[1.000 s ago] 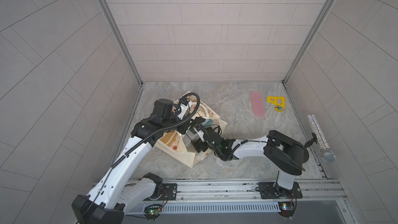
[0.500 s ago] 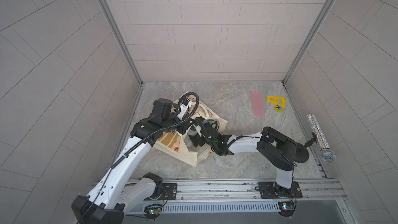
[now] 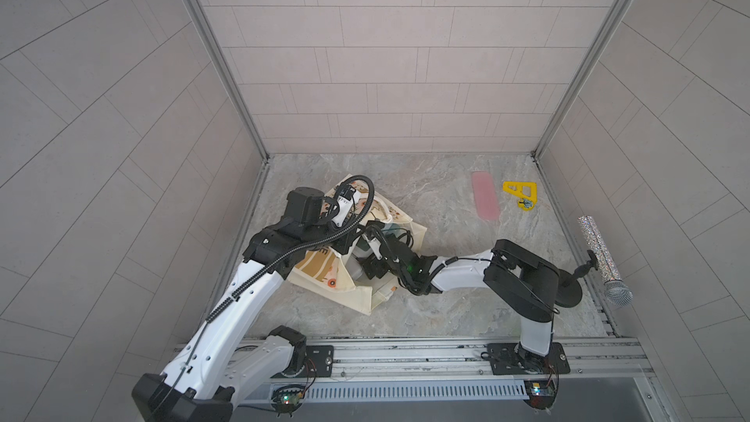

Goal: Take out the pencil case from the canvas bag
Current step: Pick up the pencil case from the canvas bag, then place the pencil case at the center of the board.

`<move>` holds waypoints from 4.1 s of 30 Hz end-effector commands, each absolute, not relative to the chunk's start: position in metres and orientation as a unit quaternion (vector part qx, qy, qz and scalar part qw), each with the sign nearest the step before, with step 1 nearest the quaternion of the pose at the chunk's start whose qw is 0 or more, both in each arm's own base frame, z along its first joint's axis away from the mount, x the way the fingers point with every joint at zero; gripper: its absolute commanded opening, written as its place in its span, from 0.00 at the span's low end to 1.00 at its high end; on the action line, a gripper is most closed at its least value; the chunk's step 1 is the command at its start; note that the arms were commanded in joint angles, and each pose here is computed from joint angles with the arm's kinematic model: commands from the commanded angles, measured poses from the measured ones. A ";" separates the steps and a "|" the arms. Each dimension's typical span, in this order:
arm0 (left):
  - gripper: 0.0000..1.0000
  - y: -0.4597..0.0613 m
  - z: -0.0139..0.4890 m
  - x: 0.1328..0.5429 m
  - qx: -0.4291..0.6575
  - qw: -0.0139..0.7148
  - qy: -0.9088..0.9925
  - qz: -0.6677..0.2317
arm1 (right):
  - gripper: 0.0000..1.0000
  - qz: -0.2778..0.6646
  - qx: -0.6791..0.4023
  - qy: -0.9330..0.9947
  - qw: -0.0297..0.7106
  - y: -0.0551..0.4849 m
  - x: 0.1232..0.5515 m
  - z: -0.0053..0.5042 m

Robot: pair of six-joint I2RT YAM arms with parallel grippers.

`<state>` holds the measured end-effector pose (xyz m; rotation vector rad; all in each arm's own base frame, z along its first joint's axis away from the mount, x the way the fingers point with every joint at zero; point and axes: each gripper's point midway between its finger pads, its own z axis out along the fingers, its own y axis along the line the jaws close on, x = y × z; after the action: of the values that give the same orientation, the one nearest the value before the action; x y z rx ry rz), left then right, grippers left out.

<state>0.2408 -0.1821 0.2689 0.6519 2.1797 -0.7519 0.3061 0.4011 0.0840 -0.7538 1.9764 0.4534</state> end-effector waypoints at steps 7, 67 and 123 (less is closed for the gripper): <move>0.00 -0.184 0.292 0.246 0.273 0.410 0.822 -0.286 | 0.78 0.190 -0.334 0.803 0.455 0.361 0.272 0.111; 0.00 -0.129 0.290 0.302 0.152 0.460 0.862 -0.146 | 0.76 0.073 -0.280 0.865 0.409 0.203 0.220 0.165; 0.00 -0.135 0.279 0.305 0.049 0.377 0.905 -0.192 | 0.75 -0.120 0.028 0.959 0.256 0.071 0.455 0.043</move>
<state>0.3119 -0.1230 0.2470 0.0662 2.3921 -0.3952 0.4659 0.0777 0.0608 0.0535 2.5327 -0.2938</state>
